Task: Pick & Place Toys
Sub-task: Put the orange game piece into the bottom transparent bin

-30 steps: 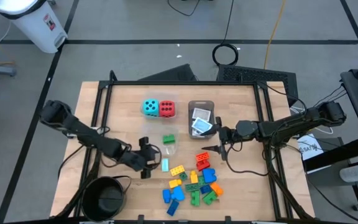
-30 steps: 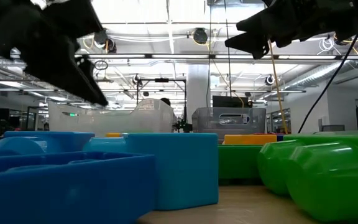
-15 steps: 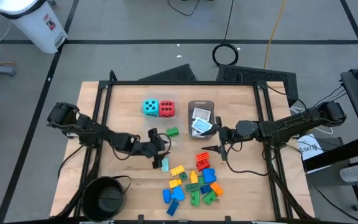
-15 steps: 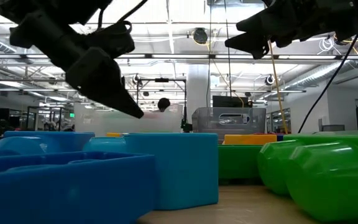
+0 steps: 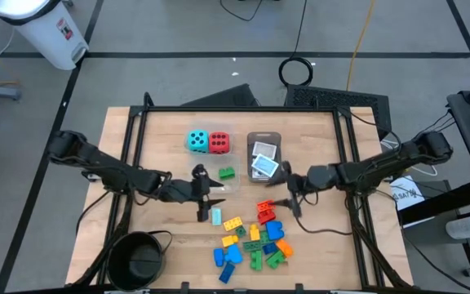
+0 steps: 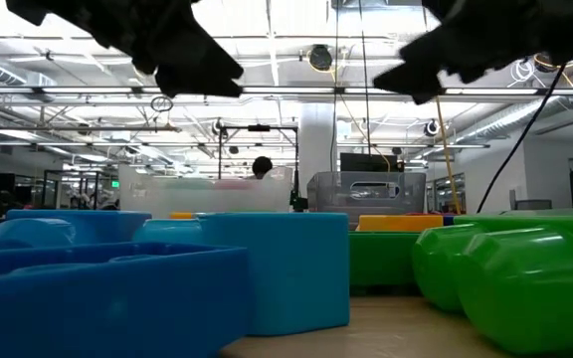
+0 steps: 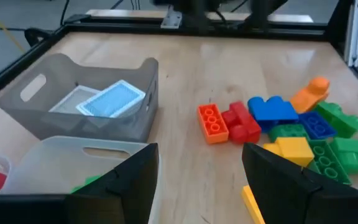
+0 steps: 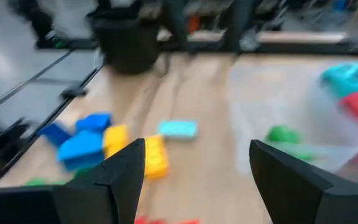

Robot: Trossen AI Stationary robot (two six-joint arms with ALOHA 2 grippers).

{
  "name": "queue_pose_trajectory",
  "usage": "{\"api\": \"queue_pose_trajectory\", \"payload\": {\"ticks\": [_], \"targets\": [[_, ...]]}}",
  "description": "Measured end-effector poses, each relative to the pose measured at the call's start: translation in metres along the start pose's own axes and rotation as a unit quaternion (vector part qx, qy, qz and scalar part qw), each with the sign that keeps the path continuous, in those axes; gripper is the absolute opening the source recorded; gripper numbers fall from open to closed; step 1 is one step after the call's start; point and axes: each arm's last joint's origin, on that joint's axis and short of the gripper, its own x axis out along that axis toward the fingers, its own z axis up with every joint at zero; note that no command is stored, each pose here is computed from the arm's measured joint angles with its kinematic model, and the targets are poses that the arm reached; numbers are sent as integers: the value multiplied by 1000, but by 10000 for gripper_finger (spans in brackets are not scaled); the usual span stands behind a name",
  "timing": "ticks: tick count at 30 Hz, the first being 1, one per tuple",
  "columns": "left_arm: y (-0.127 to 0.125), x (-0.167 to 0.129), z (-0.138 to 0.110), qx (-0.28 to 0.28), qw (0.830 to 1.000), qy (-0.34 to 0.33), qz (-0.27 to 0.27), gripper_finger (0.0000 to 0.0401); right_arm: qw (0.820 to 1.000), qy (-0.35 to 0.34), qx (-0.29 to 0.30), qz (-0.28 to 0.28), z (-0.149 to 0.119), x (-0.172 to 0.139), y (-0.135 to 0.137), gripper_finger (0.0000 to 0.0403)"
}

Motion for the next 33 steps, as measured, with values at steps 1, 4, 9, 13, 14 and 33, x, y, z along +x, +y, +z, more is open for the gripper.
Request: {"api": "queue_pose_trajectory", "payload": {"ticks": [1,4,9,13,14,33], "targets": [[0,-1,1,-1,1000,-1,0,237,1000,12,-1,14,-3,0,7,254],[1,-1,1,0,1000,-1,2,237,997,45,-22,52,-11,-3,31,254],[4,1,2,-11,1000,-4,11,237,994,96,-57,-5,-28,-5,49,254],[5,1,4,-39,999,-17,12,237,991,118,-39,-38,-39,7,45,254],[6,1,5,-40,999,-17,12,237,990,129,-38,-44,-43,11,43,254],[7,2,6,-51,998,-26,13,237,959,241,-74,-129,-88,40,13,254]]}}
